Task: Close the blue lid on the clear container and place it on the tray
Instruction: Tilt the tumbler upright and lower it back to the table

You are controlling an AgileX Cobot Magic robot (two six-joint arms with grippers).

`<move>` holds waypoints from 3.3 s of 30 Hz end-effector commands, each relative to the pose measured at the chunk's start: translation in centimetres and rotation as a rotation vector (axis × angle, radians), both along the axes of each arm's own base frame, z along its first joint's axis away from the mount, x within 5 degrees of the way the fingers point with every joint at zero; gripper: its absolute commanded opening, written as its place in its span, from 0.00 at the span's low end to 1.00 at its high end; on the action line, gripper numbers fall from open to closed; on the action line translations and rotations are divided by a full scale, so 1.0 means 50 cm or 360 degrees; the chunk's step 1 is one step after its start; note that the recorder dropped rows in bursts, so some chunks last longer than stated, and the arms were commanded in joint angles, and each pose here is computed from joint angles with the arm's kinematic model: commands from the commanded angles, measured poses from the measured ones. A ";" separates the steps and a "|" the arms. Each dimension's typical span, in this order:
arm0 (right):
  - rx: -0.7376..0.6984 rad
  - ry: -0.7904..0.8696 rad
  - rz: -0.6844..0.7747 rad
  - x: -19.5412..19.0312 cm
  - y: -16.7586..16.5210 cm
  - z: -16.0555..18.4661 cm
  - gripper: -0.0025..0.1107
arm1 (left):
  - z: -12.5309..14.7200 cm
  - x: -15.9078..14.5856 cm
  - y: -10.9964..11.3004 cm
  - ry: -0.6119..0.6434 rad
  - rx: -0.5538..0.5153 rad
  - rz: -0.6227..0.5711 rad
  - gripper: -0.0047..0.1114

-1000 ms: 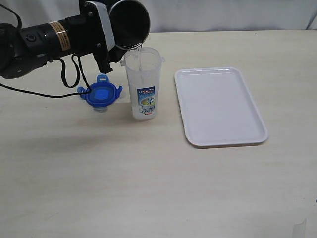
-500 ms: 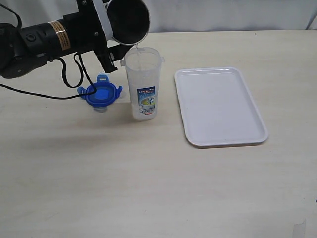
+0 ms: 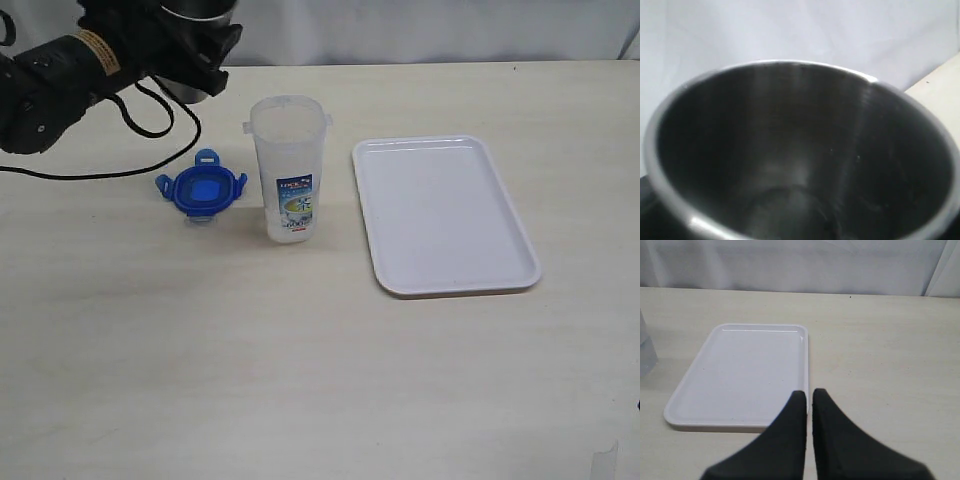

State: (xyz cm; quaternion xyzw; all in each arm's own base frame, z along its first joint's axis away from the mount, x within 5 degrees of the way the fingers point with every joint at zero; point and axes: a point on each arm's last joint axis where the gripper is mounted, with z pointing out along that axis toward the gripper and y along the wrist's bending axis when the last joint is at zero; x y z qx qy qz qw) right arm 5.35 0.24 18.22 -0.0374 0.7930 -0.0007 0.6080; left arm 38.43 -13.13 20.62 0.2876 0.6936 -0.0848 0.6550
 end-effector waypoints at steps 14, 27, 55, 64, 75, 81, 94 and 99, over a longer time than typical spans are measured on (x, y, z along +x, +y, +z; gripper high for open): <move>-0.0004 -0.0008 -0.0007 0.000 -0.001 0.000 0.06 | -0.136 0.113 0.137 0.0300 -0.0497 0.0347 0.04; -0.0004 -0.0008 -0.0007 0.000 -0.001 0.000 0.06 | -0.176 0.149 0.145 0.0227 -0.0457 0.0429 0.04; -0.0004 -0.0008 -0.0007 0.000 -0.001 0.000 0.06 | -0.211 0.206 0.150 0.0271 -0.0406 0.0487 0.04; -0.0004 -0.0008 -0.0007 0.000 -0.001 0.000 0.06 | -0.213 0.205 0.150 0.0287 -0.0396 0.0486 0.22; -0.0004 -0.0008 -0.0007 0.000 -0.001 0.000 0.06 | -0.218 0.205 0.152 0.0369 -0.0481 0.0525 0.76; -0.0004 -0.0008 -0.0007 0.000 -0.001 0.000 0.06 | -0.224 0.204 0.153 0.0412 -0.0458 0.0541 0.76; -0.0004 -0.0008 -0.0007 0.000 -0.001 0.000 0.06 | -0.228 0.202 0.154 0.0461 -0.0453 0.0561 0.76; -0.0004 -0.0008 -0.0007 0.000 -0.001 0.000 0.06 | -0.229 0.200 0.149 0.0454 -0.0388 0.0504 0.90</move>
